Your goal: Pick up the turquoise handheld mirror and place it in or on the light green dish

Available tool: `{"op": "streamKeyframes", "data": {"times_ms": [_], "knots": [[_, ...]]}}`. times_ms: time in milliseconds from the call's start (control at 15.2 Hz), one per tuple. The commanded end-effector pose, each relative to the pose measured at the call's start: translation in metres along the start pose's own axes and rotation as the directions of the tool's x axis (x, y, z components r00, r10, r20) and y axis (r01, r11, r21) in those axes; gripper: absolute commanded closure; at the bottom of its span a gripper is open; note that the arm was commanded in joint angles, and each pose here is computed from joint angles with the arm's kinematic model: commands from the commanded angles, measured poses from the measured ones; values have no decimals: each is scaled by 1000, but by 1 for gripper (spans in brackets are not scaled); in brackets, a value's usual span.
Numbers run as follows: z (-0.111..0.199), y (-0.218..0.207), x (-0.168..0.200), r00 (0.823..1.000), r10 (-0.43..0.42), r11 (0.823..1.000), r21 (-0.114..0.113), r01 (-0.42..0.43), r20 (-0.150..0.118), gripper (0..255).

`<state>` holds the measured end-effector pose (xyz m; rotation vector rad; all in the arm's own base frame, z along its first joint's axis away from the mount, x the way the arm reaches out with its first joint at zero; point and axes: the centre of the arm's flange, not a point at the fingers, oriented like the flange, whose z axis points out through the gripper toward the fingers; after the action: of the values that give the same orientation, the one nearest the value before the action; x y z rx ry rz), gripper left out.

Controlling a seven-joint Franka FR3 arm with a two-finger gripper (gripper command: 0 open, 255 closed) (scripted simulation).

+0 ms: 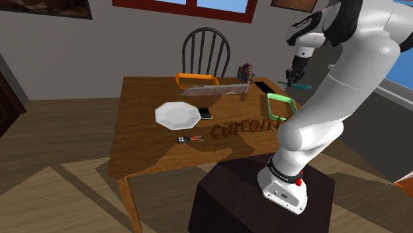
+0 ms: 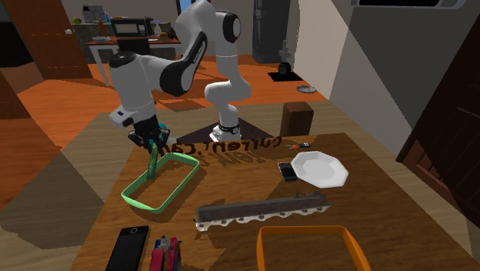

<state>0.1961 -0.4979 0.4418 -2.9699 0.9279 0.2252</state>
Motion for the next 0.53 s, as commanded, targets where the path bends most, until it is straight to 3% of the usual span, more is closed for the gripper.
{"op": "streamKeyframes", "data": {"times_ms": [0,462], "knots": [[9,3,2,1000,-1,1000,-1,1,0,255],[46,2,8,1000,-1,1000,-1,1,0,255]]}}
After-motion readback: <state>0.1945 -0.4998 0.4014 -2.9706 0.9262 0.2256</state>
